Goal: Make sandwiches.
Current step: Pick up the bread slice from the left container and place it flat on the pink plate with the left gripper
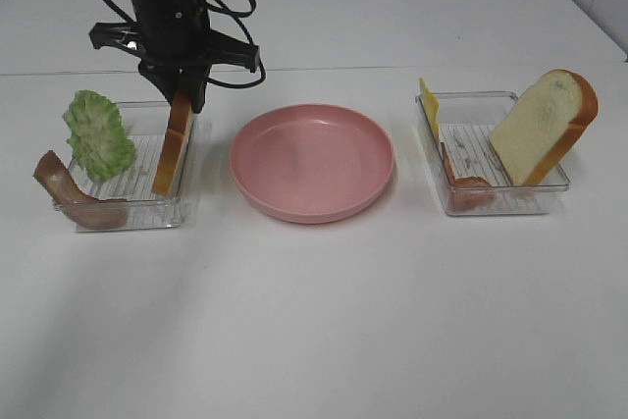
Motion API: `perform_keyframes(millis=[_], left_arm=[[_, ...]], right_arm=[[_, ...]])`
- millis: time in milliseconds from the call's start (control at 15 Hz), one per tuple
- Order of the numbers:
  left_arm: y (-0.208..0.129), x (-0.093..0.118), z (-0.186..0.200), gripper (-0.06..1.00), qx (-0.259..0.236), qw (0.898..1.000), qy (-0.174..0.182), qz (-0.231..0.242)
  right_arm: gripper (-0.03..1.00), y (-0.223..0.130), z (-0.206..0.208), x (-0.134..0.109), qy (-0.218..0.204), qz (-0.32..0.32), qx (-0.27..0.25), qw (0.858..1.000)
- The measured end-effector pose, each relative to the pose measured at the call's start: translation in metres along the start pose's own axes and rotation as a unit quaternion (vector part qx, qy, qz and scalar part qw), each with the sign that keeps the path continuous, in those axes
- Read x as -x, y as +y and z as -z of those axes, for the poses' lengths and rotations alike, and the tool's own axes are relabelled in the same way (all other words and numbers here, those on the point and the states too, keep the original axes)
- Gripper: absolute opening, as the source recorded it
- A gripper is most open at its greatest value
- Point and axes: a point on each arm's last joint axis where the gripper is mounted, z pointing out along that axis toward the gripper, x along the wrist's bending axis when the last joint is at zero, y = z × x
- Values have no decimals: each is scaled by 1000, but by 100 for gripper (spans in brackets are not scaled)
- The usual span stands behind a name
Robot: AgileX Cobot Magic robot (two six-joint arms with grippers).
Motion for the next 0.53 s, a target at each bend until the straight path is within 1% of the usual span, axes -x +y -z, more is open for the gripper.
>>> perform_keyframes(millis=[133,333,467,533], left_arm=[[0,-1,21,21,20,1000,-11,0],[-1,-5,64,21,60,998,-35,-4],[-2,-14,83,21,72,994,-80,-9],[-1,-20,84,21,71,991,-115,-3]], right_arm=[[78,0,0,0,0,0,0,1000],[78,0,0,0,0,0,0,1000],[78,0,0,0,0,0,0,1000],[78,0,0,0,0,0,0,1000]])
